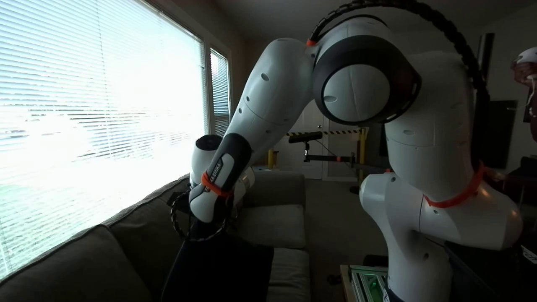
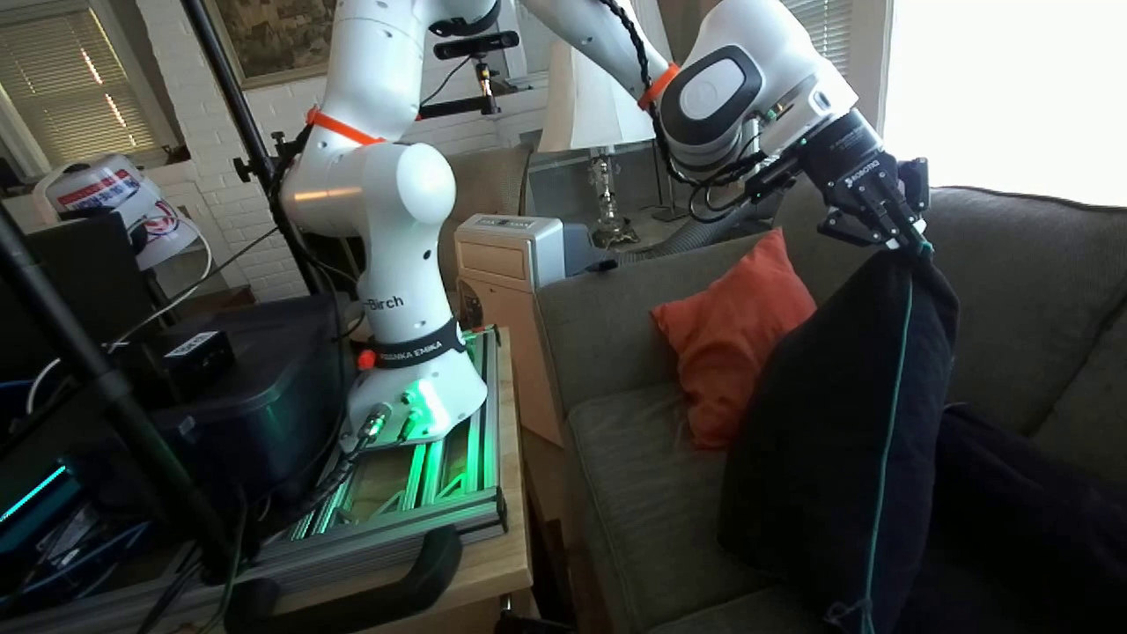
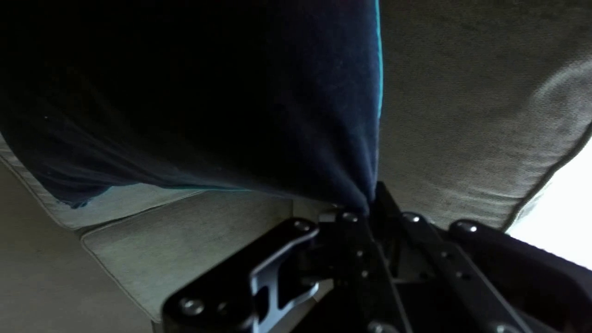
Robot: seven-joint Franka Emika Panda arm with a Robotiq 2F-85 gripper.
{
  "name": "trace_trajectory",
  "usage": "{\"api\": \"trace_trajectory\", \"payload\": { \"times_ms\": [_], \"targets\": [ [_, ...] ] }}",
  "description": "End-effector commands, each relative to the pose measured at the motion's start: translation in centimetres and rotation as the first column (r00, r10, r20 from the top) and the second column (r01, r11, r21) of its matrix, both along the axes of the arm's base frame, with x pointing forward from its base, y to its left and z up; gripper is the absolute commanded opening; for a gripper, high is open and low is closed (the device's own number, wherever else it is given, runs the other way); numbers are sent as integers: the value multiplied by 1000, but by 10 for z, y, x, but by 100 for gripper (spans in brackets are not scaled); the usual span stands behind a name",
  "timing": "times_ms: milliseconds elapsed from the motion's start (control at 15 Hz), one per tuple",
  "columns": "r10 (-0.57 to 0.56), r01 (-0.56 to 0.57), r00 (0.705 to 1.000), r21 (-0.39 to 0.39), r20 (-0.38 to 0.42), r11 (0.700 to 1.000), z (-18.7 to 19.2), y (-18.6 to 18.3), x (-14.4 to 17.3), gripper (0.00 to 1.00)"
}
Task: Move the left black pillow to the right
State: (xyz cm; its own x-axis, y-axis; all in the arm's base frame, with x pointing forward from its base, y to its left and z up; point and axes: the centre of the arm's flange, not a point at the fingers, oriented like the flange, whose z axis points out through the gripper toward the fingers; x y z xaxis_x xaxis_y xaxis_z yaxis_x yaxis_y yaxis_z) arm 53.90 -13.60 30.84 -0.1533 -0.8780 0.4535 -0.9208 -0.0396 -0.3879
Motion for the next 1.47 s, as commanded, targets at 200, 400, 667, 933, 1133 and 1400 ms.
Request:
{"api": "trace_trajectory", "payload": {
  "times_ms": [200, 400, 667, 933, 1133, 1400],
  "targets": [
    [-25, 25, 1000, 3, -19, 1000, -31, 2, 9, 3],
    [-36, 35, 999, -21, -22, 999, -45, -3, 16, 3],
    [-23, 22, 999, -38, -34, 999, -81, -17, 31, 3],
    [-31, 29, 996, -29, -79, 999, -130, -34, 36, 3],
    [-30, 27, 995, -37, -94, 999, -153, -42, 37, 9],
    [0, -4, 999, -72, -54, 997, -157, -44, 47, 51]
  ]
}}
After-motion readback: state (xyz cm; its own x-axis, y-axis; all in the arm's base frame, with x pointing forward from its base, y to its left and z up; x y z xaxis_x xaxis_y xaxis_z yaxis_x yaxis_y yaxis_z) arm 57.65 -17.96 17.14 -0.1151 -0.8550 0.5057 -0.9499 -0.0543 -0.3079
